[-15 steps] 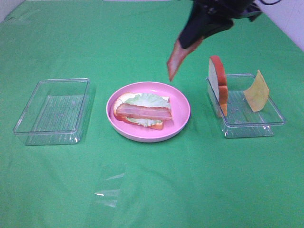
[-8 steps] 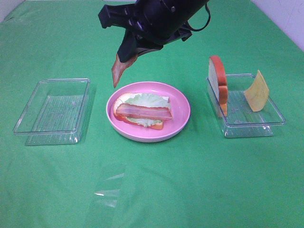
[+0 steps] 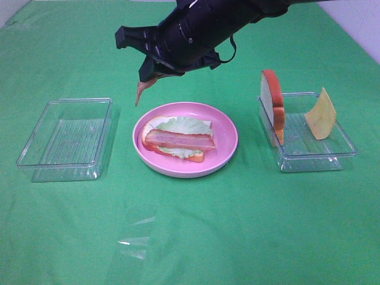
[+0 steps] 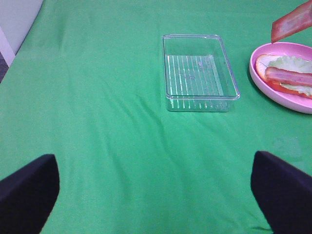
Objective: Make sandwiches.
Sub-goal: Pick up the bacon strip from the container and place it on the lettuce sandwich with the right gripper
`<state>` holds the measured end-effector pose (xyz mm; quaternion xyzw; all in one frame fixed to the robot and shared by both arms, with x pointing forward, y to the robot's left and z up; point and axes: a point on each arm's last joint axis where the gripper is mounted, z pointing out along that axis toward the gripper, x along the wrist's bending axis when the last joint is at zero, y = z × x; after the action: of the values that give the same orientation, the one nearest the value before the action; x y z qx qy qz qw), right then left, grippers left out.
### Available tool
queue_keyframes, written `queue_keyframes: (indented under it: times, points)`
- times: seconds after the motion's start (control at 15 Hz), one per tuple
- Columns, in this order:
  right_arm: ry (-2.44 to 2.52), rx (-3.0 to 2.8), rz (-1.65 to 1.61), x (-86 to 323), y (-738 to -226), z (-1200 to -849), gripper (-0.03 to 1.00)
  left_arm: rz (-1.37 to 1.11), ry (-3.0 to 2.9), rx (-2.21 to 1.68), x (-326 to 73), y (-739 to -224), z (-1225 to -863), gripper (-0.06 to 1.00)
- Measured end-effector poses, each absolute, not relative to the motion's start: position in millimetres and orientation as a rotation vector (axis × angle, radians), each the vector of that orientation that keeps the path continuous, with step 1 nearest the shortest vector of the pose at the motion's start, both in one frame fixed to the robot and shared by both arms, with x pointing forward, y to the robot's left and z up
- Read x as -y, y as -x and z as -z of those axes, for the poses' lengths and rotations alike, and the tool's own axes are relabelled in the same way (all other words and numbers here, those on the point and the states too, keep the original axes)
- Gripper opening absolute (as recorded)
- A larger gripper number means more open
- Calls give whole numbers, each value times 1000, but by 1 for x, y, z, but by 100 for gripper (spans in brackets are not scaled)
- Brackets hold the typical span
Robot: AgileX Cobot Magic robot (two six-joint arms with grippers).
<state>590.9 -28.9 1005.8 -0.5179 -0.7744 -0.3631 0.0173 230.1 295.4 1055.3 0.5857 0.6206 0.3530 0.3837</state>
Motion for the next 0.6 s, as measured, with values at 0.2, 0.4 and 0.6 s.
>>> queue_keyframes:
  times: [0.2,0.4,0.6]
  points:
    - [1641,2433,1041,26,-599,-972,3,-900,-1493,-1582,-295,-230,-1055,99]
    - [1731,2488,848,31,-605,-932,3,-900,-1493,-1582,-295,-230,-1055,99]
    - [1833,2539,733,39,-608,-922,3,-900,-1493,-1582,-295,-230,-1055,99]
